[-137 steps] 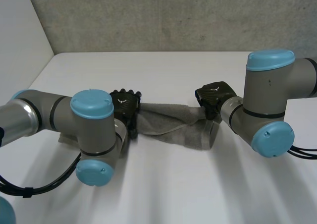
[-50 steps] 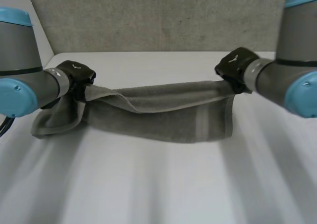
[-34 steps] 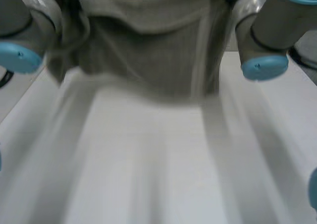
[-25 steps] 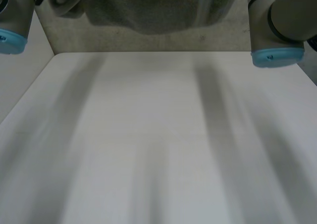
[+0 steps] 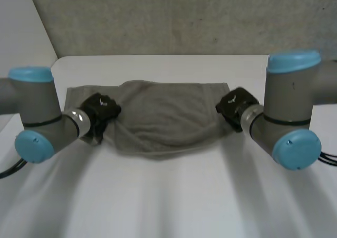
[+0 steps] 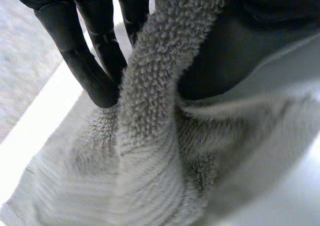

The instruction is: Fold the towel.

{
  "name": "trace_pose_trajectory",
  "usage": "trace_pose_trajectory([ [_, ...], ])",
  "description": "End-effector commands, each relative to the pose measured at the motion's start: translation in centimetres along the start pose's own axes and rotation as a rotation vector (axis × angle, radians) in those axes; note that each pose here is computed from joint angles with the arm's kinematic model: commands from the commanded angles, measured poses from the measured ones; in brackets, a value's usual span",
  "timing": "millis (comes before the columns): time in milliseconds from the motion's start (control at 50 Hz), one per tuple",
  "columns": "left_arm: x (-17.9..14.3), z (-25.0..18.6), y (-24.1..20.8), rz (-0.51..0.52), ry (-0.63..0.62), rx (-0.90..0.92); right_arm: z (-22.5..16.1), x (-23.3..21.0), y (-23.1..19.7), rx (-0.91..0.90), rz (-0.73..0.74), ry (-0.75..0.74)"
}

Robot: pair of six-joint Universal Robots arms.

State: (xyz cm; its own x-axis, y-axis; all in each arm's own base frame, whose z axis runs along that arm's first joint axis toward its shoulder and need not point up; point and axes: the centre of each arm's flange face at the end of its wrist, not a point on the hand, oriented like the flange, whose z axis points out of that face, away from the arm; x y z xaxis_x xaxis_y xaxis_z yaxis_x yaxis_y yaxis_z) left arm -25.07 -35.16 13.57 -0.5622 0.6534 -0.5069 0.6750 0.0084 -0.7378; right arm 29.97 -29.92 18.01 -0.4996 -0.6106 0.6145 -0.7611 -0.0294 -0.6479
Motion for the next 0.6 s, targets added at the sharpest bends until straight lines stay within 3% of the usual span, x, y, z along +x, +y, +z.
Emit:
trace_pose_trajectory([
  [20, 0.1, -0.9, 1.5, 0.033, 0.012, -0.055, -0.8, 0.1, 1.5, -0.023, 0.023, 0.012],
  [140, -0.9, -2.3, 0.7, 0.021, -0.025, -0.046, -1.4, 0.4, 1.5, -0.008, 0.028, 0.036],
  [340, 0.6, -4.2, 1.2, 0.011, -0.004, -0.07, -1.7, 1.0, 2.6, -0.01, 0.039, 0.105],
  [600, 0.0, -5.1, 2.8, -0.087, -0.189, -0.143, -1.4, 1.6, 4.2, -0.051, 0.077, 0.139],
])
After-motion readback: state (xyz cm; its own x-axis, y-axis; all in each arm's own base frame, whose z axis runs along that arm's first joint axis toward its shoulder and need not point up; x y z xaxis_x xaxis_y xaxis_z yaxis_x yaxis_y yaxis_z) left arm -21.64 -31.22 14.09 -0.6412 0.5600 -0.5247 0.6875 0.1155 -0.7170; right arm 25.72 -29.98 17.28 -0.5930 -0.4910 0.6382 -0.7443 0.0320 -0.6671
